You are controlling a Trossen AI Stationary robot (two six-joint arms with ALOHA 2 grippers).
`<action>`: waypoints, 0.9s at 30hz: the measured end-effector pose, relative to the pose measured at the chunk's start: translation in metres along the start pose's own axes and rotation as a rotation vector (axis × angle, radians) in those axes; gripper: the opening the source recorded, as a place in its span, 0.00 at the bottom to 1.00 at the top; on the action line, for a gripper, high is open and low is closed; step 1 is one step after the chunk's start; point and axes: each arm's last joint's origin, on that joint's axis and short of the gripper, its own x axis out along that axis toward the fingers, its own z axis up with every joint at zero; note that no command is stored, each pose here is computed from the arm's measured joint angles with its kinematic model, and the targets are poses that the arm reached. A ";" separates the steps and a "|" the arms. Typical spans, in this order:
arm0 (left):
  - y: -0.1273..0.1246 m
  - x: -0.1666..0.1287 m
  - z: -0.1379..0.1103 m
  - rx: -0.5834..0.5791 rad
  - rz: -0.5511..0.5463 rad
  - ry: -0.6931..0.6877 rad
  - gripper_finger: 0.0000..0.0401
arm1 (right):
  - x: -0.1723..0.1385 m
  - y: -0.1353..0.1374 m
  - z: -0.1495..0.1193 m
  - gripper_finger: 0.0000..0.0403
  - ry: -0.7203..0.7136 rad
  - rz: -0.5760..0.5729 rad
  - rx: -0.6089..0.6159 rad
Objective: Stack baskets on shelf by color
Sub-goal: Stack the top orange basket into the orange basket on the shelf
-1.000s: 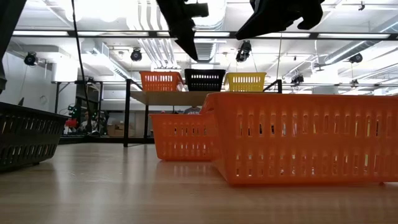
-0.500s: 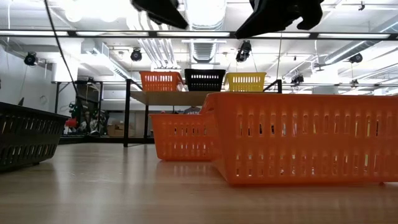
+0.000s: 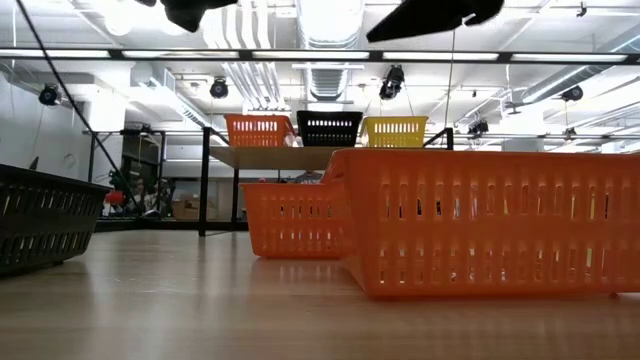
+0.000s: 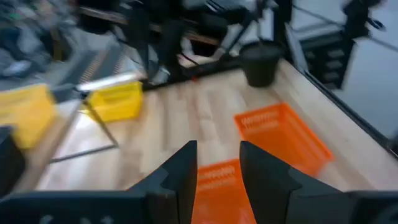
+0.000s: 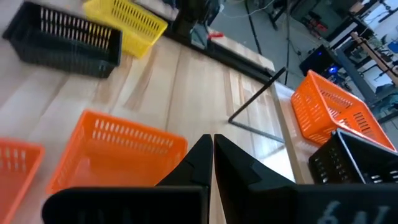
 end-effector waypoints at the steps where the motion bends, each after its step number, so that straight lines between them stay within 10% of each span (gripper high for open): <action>1: 0.002 -0.004 -0.001 -0.001 0.027 -0.013 0.26 | 0.001 0.000 0.001 0.02 -0.009 -0.003 0.011; 13: 0.018 -0.045 0.005 0.206 0.201 -0.166 0.26 | 0.045 0.021 -0.004 0.02 -0.085 0.100 0.133; 27: 0.025 -0.069 0.007 0.277 0.242 -0.233 0.26 | 0.089 0.032 0.018 0.08 0.263 0.207 0.302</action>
